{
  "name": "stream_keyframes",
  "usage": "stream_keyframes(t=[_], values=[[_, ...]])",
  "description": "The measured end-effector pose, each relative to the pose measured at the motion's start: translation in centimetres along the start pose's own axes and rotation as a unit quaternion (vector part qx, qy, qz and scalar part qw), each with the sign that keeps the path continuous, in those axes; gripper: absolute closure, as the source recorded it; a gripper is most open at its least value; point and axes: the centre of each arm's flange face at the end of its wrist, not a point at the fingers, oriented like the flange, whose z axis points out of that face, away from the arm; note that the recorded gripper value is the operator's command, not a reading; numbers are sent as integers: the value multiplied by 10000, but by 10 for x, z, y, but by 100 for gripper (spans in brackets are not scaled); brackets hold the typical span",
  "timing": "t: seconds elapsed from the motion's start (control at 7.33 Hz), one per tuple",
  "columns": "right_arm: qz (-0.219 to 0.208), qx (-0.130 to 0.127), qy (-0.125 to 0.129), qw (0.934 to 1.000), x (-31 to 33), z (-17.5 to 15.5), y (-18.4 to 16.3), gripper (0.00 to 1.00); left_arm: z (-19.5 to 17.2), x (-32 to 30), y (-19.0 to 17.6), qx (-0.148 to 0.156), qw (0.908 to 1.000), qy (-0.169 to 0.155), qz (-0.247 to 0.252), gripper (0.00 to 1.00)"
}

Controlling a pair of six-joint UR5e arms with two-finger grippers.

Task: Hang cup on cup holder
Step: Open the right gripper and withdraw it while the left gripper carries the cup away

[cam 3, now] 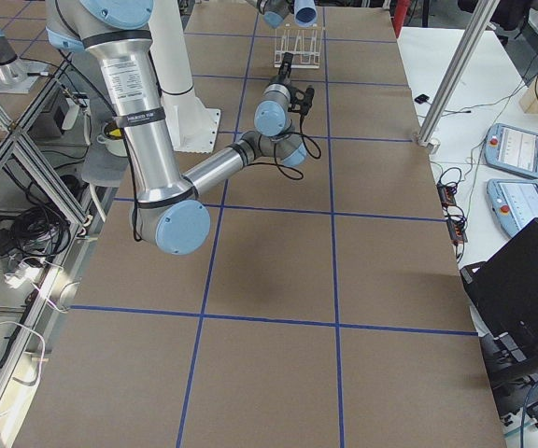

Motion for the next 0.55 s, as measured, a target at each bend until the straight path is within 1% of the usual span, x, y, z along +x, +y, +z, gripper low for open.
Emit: stream_keyframes(t=[0.14,0.27,0.41,0.55], values=[[-392,210,320,9985,6,-24,-22,0,-10,9,-19,188,9971,-590,439,100],[-798,371,716,9935,10,-49,-46,0,-19,16,-36,328,9887,-1174,878,100],[-1082,550,1096,9865,13,-71,-69,0,-27,23,-55,530,9763,-1723,1194,100],[-1287,738,1422,9787,19,-91,-84,0,-38,31,-74,666,9602,-2222,1556,100]])
